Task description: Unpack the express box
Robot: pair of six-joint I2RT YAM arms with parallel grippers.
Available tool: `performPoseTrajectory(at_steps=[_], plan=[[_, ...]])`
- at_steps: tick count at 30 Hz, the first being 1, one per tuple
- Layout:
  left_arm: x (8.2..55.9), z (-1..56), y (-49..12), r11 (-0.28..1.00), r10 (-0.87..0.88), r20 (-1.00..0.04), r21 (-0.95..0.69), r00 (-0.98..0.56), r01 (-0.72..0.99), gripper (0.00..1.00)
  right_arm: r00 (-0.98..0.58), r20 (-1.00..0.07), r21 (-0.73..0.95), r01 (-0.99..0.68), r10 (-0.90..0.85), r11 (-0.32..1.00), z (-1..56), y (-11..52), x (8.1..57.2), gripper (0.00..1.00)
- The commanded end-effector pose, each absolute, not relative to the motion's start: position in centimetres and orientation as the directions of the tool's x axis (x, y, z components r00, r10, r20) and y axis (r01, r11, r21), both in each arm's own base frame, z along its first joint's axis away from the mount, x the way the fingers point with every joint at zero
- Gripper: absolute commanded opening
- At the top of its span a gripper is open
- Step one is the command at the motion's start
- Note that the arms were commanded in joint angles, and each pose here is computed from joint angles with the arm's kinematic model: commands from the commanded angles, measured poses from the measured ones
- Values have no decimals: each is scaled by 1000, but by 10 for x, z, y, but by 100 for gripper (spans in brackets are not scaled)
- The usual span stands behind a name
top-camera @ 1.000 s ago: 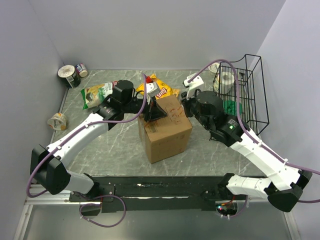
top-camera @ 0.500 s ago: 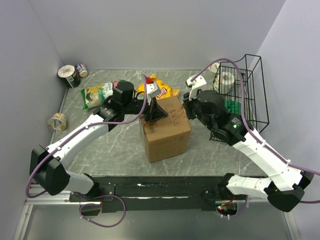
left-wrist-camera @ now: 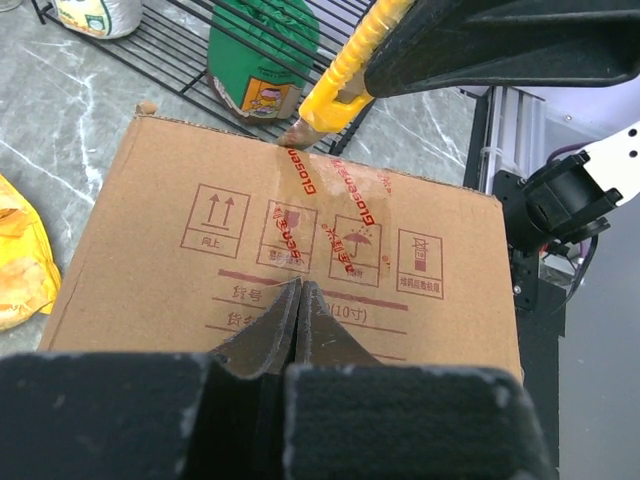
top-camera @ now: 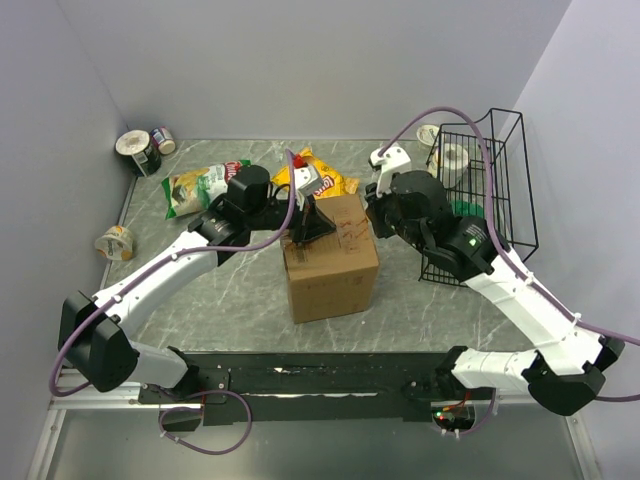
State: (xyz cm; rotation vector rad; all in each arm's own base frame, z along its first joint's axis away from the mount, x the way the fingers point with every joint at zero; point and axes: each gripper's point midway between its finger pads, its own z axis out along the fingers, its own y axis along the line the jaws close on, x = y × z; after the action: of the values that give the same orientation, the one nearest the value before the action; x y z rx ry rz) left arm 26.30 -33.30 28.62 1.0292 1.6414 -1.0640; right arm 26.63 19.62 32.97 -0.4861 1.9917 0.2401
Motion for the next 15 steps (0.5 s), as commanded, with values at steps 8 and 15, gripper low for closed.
performPoseTrajectory(at_steps=[8,15], plan=[[267,256,-313,413,221,-916,-224,-336,883,1,-416,-886,31,-494,-205,869,337,224,268,0],[254,275,-307,367,198,-919,-254,-342,895,1,-332,-925,16,-517,-184,856,352,255,304,0]])
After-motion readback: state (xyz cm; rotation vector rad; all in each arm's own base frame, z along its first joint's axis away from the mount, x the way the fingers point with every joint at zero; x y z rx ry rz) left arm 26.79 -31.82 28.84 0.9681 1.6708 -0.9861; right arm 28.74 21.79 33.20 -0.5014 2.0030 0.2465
